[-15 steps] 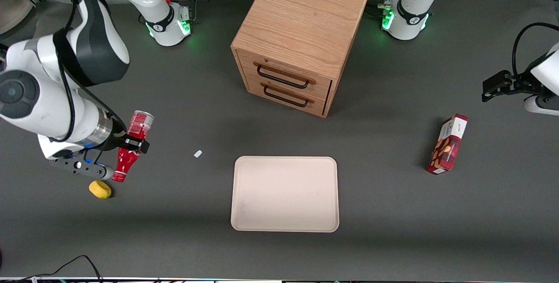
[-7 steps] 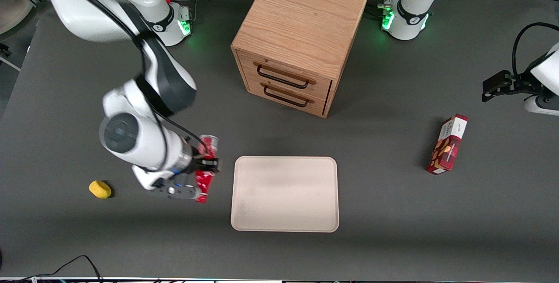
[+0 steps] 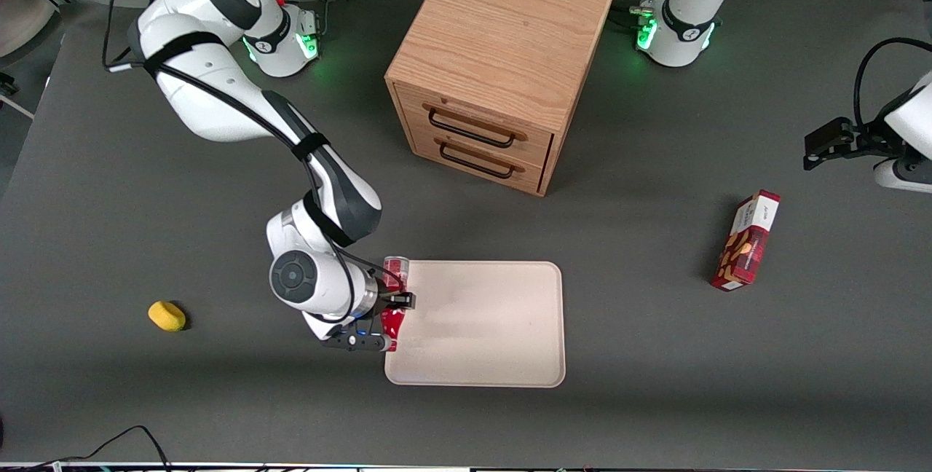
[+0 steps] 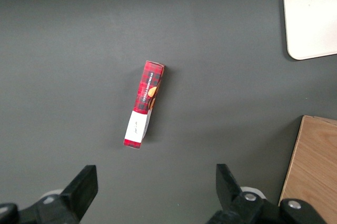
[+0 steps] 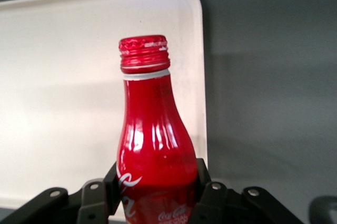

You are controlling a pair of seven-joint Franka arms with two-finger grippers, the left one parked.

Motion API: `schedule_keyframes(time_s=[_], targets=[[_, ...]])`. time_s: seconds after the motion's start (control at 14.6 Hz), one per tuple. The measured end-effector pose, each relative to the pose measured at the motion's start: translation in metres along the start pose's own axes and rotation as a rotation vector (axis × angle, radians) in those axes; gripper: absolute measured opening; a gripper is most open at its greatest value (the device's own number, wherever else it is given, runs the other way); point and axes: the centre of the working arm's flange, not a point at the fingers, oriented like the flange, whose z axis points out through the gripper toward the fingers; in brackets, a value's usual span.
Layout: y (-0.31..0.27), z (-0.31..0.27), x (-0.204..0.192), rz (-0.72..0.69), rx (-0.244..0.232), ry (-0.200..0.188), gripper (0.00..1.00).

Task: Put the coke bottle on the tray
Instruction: 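Lower the bottle onto the tray and open the right gripper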

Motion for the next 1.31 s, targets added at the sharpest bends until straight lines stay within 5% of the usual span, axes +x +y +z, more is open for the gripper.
schedule_keyframes(time_s=[0.69,1.03,1.31], targets=[[0.001,0.046,-0.003,-0.030,-0.024,0.012,0.56],[-0.006,0.043,-0.003,-0.042,-0.024,0.024,0.99],[-0.007,0.043,-0.003,-0.055,-0.038,0.033,1.00]])
